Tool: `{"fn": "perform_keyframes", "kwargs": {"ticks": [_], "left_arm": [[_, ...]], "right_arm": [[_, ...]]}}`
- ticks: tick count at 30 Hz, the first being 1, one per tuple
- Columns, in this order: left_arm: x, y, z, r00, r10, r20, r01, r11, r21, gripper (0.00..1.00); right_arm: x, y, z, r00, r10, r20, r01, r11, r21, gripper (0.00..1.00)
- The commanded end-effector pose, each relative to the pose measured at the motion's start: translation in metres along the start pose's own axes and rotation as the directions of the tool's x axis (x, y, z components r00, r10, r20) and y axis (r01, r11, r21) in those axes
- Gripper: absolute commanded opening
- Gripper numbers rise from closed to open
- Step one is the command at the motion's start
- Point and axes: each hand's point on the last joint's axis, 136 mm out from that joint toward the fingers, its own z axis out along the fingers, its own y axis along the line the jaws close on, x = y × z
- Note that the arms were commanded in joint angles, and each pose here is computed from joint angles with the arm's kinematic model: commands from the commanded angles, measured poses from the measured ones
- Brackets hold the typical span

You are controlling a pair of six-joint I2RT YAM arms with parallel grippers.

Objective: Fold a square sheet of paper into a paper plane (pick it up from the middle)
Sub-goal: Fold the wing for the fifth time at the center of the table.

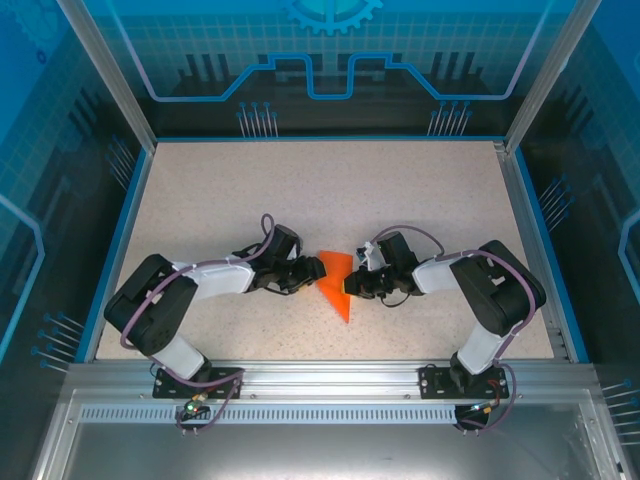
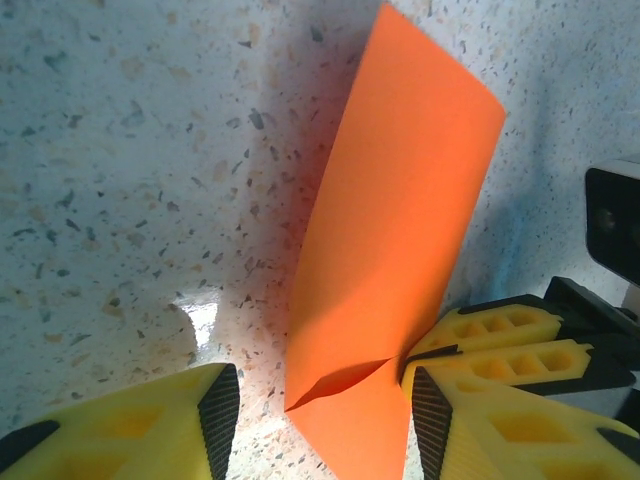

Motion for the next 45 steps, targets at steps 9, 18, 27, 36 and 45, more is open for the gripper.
{"fn": "perform_keyframes", "kwargs": {"ticks": [9, 18, 27, 36, 45], "left_arm": [[0.000, -0.011, 0.004, 1.000, -0.009, -0.018, 0.009, 0.999, 0.032, 0.47], [0.002, -0.020, 0.012, 0.998, 0.009, -0.058, -0.005, 0.998, 0.070, 0.43], [0.006, -0.029, 0.015, 0.994, 0.044, -0.097, -0.033, 0.993, 0.110, 0.34], [0.005, -0.025, 0.016, 0.996, 0.016, -0.087, -0.007, 0.995, 0.102, 0.18], [0.004, -0.028, 0.019, 0.997, 0.008, -0.080, 0.002, 0.993, 0.118, 0.14]], "right_arm": [[0.012, -0.031, 0.001, 0.997, 0.074, -0.021, -0.072, 0.994, 0.078, 0.12], [0.010, -0.032, -0.002, 0.997, 0.075, -0.015, -0.073, 0.994, 0.084, 0.12], [0.009, -0.033, -0.005, 0.997, 0.075, -0.015, -0.074, 0.994, 0.085, 0.14], [-0.001, -0.005, -0.025, 1.000, -0.019, -0.002, 0.019, 0.996, 0.088, 0.18], [0.005, 0.019, -0.023, 0.996, -0.084, -0.023, 0.086, 0.992, 0.096, 0.19]]}}
